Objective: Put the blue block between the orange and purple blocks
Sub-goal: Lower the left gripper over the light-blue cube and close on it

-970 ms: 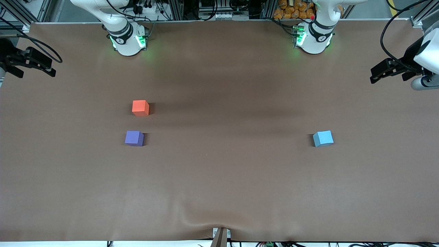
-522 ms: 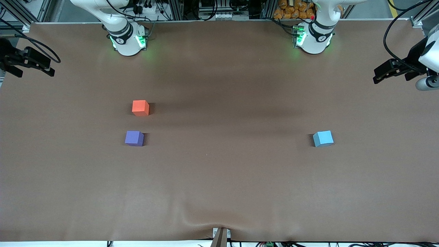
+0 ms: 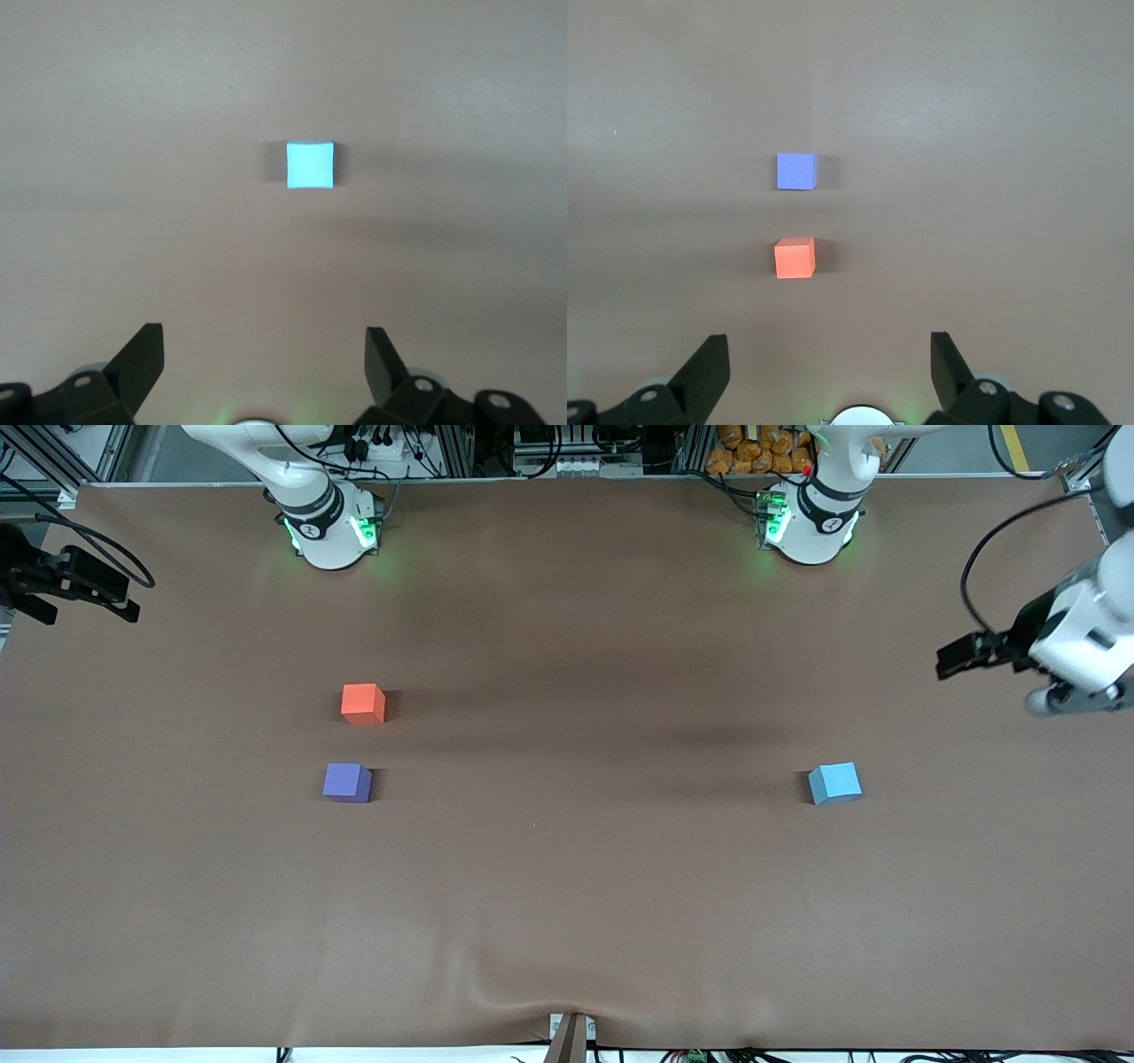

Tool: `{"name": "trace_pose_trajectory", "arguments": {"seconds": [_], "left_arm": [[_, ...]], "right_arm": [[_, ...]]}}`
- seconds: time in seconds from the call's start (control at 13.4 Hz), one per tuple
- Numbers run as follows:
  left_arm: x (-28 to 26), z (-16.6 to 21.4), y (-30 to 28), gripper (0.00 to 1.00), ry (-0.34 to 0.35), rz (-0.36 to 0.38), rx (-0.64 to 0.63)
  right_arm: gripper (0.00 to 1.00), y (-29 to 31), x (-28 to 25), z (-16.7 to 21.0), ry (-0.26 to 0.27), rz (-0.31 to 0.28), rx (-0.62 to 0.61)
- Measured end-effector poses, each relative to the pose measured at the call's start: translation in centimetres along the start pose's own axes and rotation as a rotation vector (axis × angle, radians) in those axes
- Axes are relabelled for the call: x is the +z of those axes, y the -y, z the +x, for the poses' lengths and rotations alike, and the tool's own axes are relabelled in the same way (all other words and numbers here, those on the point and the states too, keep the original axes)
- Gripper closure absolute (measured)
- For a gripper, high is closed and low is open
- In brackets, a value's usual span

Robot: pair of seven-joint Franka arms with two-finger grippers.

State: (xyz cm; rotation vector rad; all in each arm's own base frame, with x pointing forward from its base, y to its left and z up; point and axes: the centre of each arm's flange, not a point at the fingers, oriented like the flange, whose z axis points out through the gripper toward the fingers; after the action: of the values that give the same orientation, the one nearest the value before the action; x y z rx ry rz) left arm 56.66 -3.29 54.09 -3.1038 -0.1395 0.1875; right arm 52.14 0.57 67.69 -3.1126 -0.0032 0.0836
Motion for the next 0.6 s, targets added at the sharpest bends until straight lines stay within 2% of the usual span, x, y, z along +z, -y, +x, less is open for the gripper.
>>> {"name": "trace_pose_trajectory", "arguments": {"seconds": [0.37, 0.6], "left_arm": [[13.1, 1.5, -0.8, 0.00, -0.048, -0.012, 0.011], [19.7, 1.4, -1.1, 0.00, -0.043, -0.016, 0.016]], "right_arm": [[0.00, -0.1, 0.0, 0.0, 0.001, 0.001, 0.003], [0.00, -0.2, 0.0, 0.0, 0.001, 0.001, 0.003]]}}
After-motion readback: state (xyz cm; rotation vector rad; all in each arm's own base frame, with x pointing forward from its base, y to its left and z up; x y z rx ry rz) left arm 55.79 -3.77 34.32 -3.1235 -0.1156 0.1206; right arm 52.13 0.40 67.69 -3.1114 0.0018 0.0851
